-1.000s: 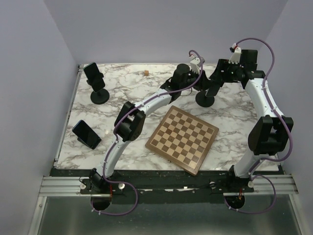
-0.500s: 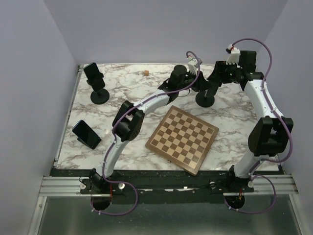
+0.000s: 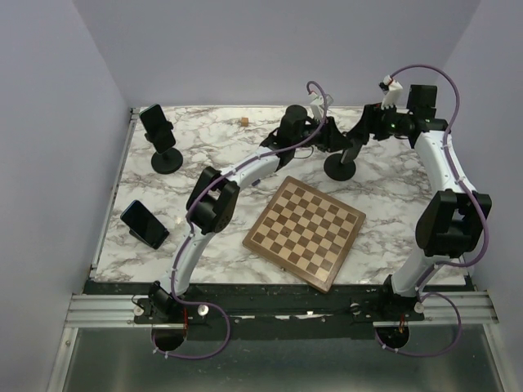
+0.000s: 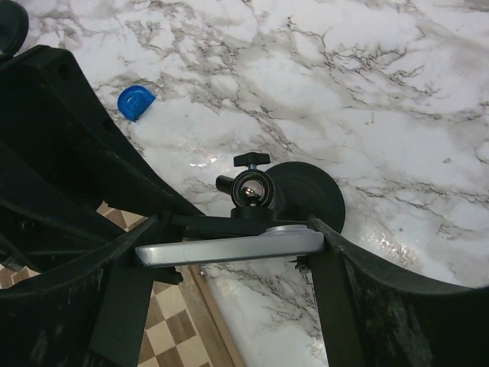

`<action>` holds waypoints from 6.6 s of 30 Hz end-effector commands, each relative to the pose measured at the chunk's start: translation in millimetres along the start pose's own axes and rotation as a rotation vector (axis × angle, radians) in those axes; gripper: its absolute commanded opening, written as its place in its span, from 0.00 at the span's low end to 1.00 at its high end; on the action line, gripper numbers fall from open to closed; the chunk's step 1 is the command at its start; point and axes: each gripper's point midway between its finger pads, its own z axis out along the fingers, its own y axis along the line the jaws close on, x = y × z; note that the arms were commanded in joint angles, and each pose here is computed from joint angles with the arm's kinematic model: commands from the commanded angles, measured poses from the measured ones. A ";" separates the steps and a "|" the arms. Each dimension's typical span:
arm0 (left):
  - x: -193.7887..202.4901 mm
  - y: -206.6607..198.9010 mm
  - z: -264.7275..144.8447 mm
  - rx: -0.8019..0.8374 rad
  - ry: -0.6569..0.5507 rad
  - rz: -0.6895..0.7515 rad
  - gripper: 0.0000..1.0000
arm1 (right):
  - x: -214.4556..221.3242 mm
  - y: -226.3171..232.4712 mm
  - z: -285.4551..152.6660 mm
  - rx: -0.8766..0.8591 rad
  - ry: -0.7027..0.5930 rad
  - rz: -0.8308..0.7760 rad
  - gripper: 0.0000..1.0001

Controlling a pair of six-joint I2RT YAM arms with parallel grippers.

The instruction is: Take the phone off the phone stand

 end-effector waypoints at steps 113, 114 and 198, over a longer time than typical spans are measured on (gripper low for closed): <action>-93.7 -130.4 -525.3 -1.166 -0.731 0.526 0.93 | 276.2 399.3 163.1 0.160 0.484 0.385 0.14; -93.9 -130.2 -524.8 -1.165 -0.732 0.525 0.93 | 275.8 398.6 162.8 0.163 0.479 0.391 0.18; -91.4 -111.1 -529.3 -1.227 -0.739 0.507 0.90 | 301.6 465.3 143.1 -0.160 0.402 -0.083 0.49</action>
